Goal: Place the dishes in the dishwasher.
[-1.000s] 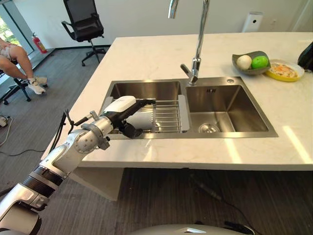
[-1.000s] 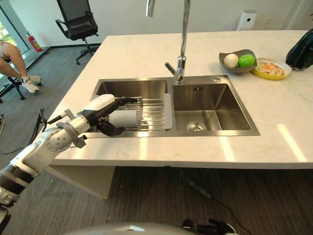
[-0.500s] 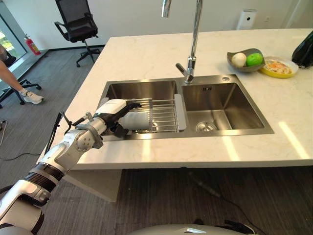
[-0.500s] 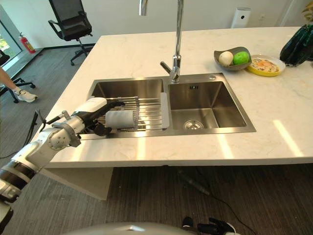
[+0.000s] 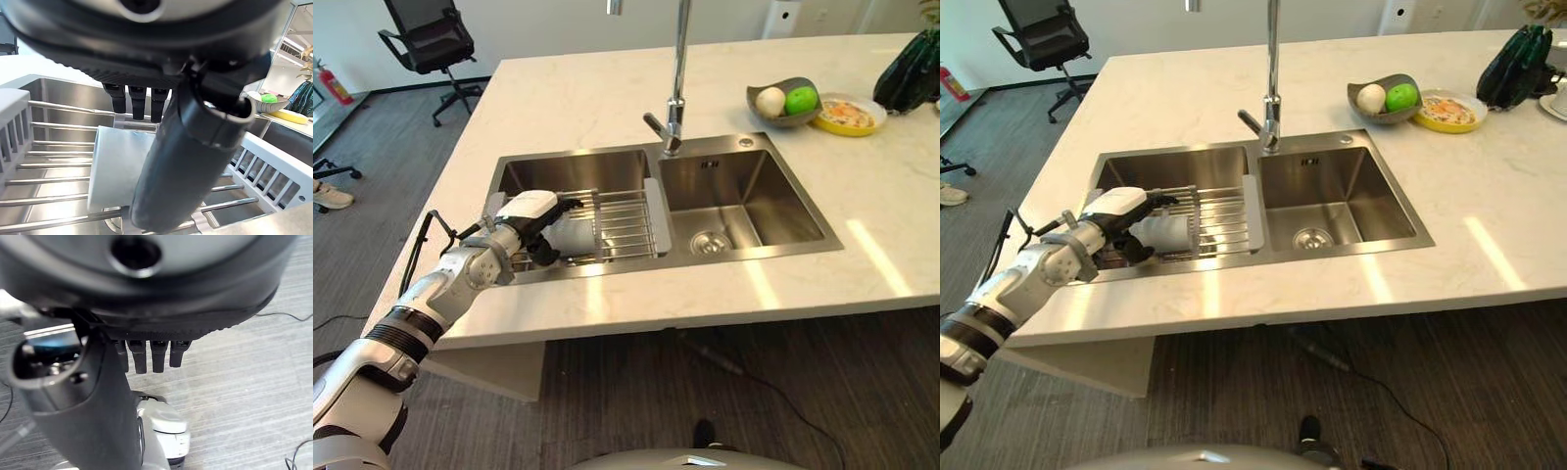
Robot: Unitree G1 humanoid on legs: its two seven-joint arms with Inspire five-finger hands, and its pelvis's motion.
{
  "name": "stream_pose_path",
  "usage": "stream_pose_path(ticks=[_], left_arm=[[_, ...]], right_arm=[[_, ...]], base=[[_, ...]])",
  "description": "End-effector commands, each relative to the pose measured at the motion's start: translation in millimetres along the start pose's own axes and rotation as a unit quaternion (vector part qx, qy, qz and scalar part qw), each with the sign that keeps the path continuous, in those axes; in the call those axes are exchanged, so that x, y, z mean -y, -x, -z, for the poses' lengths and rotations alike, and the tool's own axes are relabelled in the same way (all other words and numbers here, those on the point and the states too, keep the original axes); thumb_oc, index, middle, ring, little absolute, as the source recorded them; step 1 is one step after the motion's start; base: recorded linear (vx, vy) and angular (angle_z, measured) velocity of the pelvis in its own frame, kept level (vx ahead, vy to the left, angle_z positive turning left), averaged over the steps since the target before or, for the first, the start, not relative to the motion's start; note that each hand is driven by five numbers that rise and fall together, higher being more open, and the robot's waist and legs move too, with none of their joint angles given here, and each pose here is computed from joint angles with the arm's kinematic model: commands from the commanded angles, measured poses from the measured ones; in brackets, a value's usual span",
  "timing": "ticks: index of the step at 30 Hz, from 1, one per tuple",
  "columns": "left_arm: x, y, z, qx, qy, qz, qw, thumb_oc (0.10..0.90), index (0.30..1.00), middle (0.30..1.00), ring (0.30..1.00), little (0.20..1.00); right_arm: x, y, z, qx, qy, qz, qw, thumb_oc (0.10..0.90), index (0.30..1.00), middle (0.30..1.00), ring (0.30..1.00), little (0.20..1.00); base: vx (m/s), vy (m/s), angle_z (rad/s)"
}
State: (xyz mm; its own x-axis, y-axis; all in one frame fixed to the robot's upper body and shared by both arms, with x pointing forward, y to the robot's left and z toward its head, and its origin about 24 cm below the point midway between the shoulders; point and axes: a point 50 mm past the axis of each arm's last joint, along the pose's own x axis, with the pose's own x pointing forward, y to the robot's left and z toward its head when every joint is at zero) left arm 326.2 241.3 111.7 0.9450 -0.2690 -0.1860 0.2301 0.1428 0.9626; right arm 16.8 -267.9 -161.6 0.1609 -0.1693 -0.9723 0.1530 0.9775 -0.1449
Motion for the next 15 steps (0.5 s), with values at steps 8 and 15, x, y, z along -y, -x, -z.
stream_pose_path(ticks=[8, 15], left_arm=[[-87.8, -9.6, 15.1, -0.056, -0.049, -0.088, 0.993, 0.8, 0.9, 0.9, 0.9, 0.9], [-86.7, -28.1, 28.6, -0.131, -0.065, -0.03, 0.989, 0.8, 0.9, 0.9, 0.9, 0.9]], right_arm=[[14.4, 3.2, 5.5, -0.008, 0.005, 0.009, 1.0, 0.8, 0.9, 0.9, 0.9, 0.9], [4.6, -0.2, -3.1, -0.015, 0.007, 0.003, 1.0, 0.8, 0.9, 0.9, 0.9, 0.9]], base=[[0.0, 0.003, -0.05], [-0.01, 0.002, -0.04]])
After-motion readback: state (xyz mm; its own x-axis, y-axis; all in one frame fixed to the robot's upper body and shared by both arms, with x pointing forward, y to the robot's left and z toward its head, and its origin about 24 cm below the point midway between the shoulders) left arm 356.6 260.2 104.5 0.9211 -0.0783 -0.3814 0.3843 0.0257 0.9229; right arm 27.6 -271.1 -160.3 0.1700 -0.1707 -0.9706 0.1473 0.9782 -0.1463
